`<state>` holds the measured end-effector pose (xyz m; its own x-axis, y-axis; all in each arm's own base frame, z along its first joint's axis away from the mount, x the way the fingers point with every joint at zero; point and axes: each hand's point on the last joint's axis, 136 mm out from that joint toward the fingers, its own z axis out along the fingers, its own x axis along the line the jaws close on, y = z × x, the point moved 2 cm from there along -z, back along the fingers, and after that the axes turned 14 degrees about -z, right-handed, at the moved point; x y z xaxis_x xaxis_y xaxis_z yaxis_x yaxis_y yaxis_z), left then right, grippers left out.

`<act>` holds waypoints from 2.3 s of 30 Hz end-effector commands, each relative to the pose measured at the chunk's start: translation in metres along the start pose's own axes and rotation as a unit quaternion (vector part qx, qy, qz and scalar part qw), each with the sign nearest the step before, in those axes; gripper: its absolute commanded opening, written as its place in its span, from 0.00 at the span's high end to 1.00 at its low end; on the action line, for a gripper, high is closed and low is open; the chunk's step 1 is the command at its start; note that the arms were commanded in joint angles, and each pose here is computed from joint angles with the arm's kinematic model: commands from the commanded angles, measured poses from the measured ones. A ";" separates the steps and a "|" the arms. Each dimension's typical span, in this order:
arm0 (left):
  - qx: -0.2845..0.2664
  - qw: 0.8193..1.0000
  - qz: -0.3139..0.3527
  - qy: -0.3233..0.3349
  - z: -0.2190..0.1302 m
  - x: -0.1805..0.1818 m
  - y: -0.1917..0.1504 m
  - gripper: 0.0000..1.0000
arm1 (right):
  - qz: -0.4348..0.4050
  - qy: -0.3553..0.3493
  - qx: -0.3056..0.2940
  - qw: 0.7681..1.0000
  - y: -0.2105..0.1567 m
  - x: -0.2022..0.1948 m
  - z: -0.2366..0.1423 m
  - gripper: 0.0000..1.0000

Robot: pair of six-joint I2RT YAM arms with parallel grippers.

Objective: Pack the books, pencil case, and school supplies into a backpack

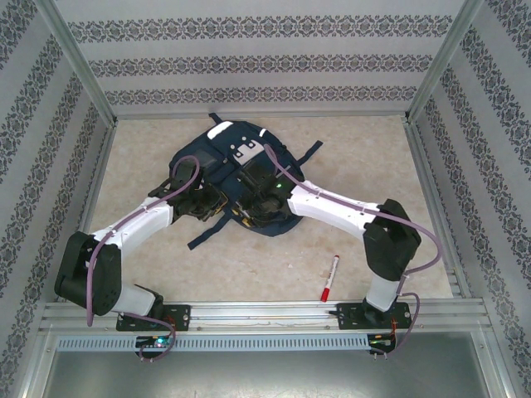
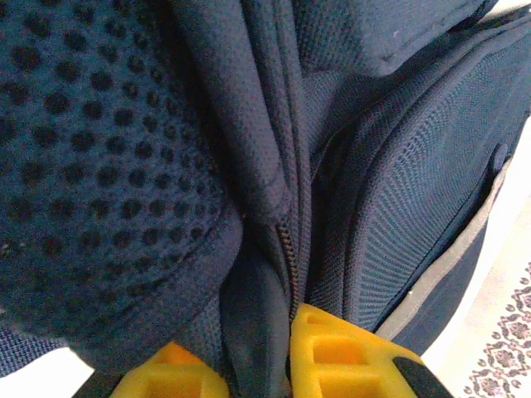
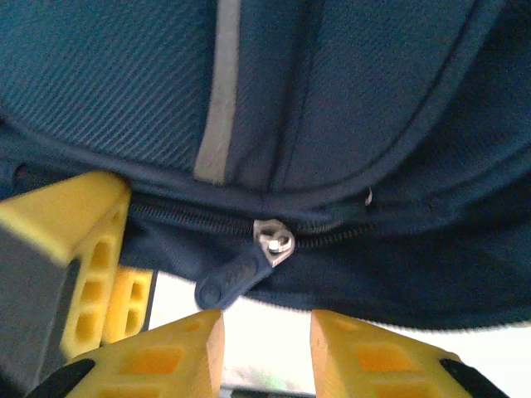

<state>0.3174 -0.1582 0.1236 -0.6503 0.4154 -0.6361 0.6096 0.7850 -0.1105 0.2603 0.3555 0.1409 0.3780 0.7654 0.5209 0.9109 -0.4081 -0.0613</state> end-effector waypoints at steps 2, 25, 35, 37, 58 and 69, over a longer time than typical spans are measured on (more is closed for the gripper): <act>0.012 0.997 0.015 -0.079 -0.010 -0.034 -0.010 0.92 | 0.035 -0.005 -0.014 0.999 0.011 0.002 0.016 0.69; -0.005 0.998 0.020 -0.058 -0.008 -0.022 -0.006 0.92 | 0.037 0.001 -0.023 0.999 0.022 -0.005 0.043 0.92; -0.047 0.998 0.031 -0.032 -0.010 -0.005 0.019 0.94 | 0.004 -0.039 -0.036 0.999 0.024 -0.069 0.015 1.00; -0.059 0.997 0.033 -0.029 -0.011 -0.002 0.026 0.94 | 0.005 -0.050 -0.036 0.998 0.026 -0.087 0.010 1.00; 0.010 0.997 0.070 -0.020 -0.010 0.005 0.058 0.66 | -0.498 0.039 -0.038 0.866 0.046 -0.077 -0.033 0.91; 0.028 0.999 0.028 0.006 -0.051 0.027 0.028 0.42 | -0.569 -0.028 -0.052 0.820 0.001 -0.023 -0.031 0.63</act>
<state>0.3134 -0.1070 0.1374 -0.5792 0.4564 -0.6755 0.6810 0.7264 -0.0932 0.2436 0.3308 0.1742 -0.7159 0.6432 0.2717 0.6547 0.4832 0.5813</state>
